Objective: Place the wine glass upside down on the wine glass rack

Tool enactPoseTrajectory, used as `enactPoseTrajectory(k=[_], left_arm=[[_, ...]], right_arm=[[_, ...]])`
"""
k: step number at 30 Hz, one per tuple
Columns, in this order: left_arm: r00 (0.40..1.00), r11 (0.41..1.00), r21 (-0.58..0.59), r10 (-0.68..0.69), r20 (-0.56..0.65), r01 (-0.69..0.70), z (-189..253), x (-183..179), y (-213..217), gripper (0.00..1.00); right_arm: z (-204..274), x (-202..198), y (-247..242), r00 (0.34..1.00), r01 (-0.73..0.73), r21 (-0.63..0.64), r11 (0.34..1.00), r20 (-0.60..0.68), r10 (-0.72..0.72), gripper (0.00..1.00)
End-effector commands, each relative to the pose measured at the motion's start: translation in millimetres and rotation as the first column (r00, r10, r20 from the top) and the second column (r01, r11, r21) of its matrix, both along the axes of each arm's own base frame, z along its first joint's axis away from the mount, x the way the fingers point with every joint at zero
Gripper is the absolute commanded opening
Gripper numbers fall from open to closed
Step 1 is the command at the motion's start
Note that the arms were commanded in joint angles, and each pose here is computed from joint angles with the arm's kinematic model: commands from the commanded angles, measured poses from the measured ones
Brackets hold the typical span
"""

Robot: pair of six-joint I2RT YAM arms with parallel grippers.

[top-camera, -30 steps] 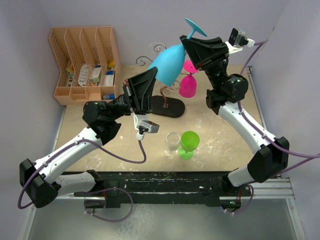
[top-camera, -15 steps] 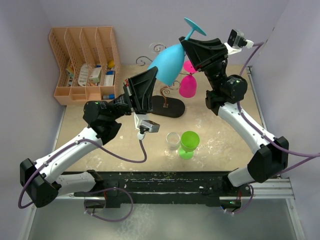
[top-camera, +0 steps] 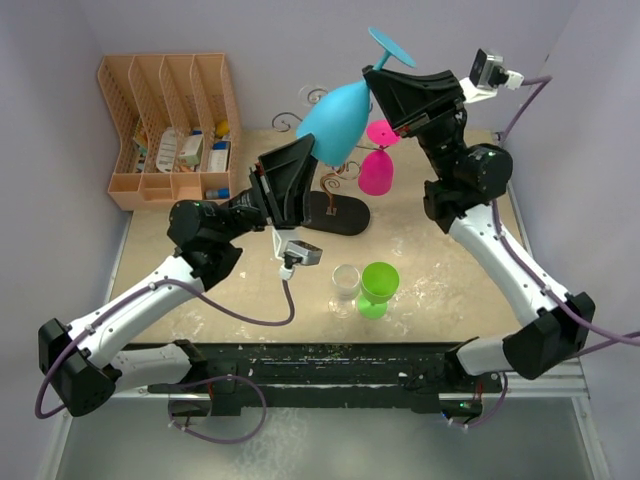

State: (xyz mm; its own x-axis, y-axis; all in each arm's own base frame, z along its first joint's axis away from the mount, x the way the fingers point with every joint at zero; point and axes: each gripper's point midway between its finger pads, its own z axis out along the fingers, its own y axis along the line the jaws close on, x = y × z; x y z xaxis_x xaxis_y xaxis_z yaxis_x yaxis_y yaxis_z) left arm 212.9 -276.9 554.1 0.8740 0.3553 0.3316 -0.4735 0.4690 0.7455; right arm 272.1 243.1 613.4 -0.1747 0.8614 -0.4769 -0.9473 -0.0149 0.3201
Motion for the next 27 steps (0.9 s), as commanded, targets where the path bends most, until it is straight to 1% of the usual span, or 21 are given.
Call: enactPoseTrajectory(k=[1,2,3,6,8,10,12,14,16,17,19,21,22,24,25,27], left_arm=[[0.998,0.998,-0.014,0.055,0.009,-0.055,13.5,-2.1,10.6,0.75],[0.998,0.998,-0.010,0.068,0.002,-0.068,12.2,1.1,10.4,0.95],[0.997,0.997,-0.006,0.079,-0.003,-0.079,11.1,2.9,10.9,1.00],[0.989,0.991,0.019,0.134,-0.062,-0.133,4.3,12.8,16.0,1.00],[0.970,0.983,0.026,0.185,-0.157,-0.183,2.6,23.6,26.7,1.00],[0.931,0.967,0.026,0.251,-0.267,-0.253,5.9,35.0,44.5,1.00],[0.864,0.943,0.048,0.320,-0.389,-0.328,5.3,46.0,64.2,1.00],[0.780,0.918,0.069,0.371,-0.504,-0.391,6.2,50.8,87.2,1.00],[0.691,0.886,0.087,0.413,-0.593,-0.456,5.9,52.6,110.9,1.00],[0.641,0.866,0.108,0.440,-0.628,-0.489,2.9,53.4,122.2,1.00],[0.527,0.826,0.188,0.496,-0.690,-0.532,-12.3,52.0,142.0,1.00],[0.447,0.805,0.227,0.512,-0.733,-0.549,-21.8,43.9,159.9,1.00],[0.421,0.796,0.227,0.511,-0.749,-0.561,-23.7,40.1,168.2,1.00],[0.377,0.779,0.212,0.498,-0.781,-0.589,-27.4,34.6,182.5,1.00],[0.360,0.773,0.213,0.496,-0.790,-0.597,-30.1,32.5,187.5,1.00],[0.330,0.771,0.242,0.503,-0.799,-0.589,-42.6,29.8,192.8,1.00]], right_arm=[[39.3,-16.2,-14.4,0.972,0.219,-0.087,0.972,0.105,-0.210,0.00],[45.8,-14.5,-17.2,0.962,0.262,-0.100,0.960,0.112,-0.250,0.00],[52.5,-12.4,-20.0,0.950,0.302,-0.114,0.946,0.116,-0.289,0.00],[65.9,-3.3,-28.0,0.906,0.420,-0.168,0.892,0.126,-0.403,0.00],[67.0,3.0,-36.8,0.869,0.495,-0.203,0.845,0.120,-0.480,0.00],[59.1,8.5,-46.2,0.828,0.559,-0.255,0.789,0.116,-0.548,0.00],[44.1,9.5,-56.1,0.783,0.613,-0.320,0.722,0.126,-0.609,0.00],[20.6,7.3,-61.3,0.758,0.637,-0.381,0.671,0.148,-0.635,0.00],[-16.5,6.6,-63.8,0.744,0.645,-0.432,0.630,0.166,-0.647,0.00],[-33.7,6.4,-66.2,0.734,0.651,-0.460,0.605,0.174,-0.657,0.00],[-62.3,7.4,-76.9,0.700,0.659,-0.524,0.540,0.165,-0.695,0.00],[-89.8,12.6,-86.9,0.667,0.644,-0.604,0.470,0.141,-0.732,0.00],[-102.8,17.9,-94.5,0.637,0.632,-0.642,0.435,0.110,-0.763,0.00],[-126.5,26.7,-107.1,0.579,0.608,-0.707,0.360,0.085,-0.811,0.00],[-136.5,28.8,-111.4,0.559,0.603,-0.724,0.334,0.085,-0.825,0.00],[-147.7,27.1,-115.4,0.545,0.615,-0.721,0.319,0.096,-0.833,0.00]])
